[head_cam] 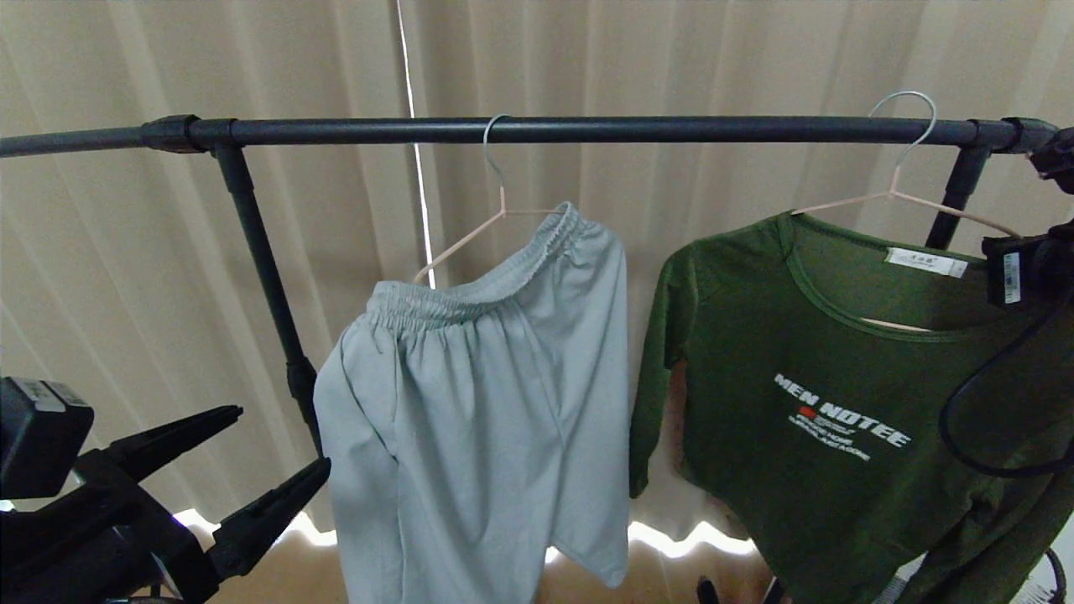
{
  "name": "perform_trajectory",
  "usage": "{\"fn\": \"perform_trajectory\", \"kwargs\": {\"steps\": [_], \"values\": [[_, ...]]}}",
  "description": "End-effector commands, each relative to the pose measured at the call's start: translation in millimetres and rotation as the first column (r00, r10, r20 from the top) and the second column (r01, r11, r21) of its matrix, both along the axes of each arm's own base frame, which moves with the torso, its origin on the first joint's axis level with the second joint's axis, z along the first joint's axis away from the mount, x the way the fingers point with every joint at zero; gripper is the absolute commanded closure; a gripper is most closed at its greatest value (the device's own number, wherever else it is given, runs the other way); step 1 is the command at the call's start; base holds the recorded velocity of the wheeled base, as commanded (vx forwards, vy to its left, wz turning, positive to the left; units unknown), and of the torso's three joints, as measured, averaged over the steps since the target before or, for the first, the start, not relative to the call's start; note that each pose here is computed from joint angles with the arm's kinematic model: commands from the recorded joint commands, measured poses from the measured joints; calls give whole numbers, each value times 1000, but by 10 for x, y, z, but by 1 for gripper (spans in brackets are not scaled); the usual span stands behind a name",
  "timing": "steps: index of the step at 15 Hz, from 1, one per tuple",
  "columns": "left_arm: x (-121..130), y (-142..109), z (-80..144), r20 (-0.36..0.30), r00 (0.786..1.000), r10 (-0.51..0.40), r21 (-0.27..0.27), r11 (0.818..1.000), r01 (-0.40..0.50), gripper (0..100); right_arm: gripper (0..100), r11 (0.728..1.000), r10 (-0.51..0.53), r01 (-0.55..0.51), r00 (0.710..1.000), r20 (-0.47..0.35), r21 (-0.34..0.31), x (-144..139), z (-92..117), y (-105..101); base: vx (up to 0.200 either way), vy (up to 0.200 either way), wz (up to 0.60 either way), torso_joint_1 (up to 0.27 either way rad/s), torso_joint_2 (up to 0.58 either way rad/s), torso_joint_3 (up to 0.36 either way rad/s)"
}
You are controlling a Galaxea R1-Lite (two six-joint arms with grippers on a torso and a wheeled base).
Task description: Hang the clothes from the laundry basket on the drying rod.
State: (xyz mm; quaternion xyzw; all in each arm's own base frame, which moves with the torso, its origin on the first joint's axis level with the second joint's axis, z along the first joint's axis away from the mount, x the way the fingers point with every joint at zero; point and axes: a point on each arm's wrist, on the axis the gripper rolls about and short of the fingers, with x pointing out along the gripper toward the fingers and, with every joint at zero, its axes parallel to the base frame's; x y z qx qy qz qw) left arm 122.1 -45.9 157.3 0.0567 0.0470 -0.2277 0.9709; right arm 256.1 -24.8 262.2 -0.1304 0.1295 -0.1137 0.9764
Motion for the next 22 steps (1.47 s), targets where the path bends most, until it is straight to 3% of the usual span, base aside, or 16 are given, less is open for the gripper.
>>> {"fn": "perform_trajectory", "kwargs": {"steps": [1,5,12,13,17,18,22], "values": [[20,6,-12,-9,1000,10,3,1000,-10,0,100,1000,24,-24,999,-32,-1,60,-89,81,0,0,0,0,0,0],[22,10,-12,-9,1000,13,3,1000,-13,0,100,996,92,-92,994,-67,2,6,-196,268,0,0,0,0,0,0],[32,33,-8,-6,1000,31,5,1000,-31,0,100,985,171,-171,984,-41,1,-207,-149,444,0,0,0,0,0,0],[30,33,-12,-7,999,31,6,1000,-31,0,0,985,174,-174,984,-32,1,-239,-129,448,0,0,0,0,0,0],[26,37,-8,-5,999,32,5,999,-32,0,0,982,187,-186,982,-8,31,-295,-116,469,0,0,0,0,0,0],[26,41,14,5,999,38,-3,999,-38,0,0,976,200,-202,979,35,79,-376,-155,518,0,0,0,0,0,0],[-14,186,6,16,990,142,-15,990,-142,0,0,961,236,-248,966,108,123,-507,-249,588,0,0,0,0,0,0]]}}
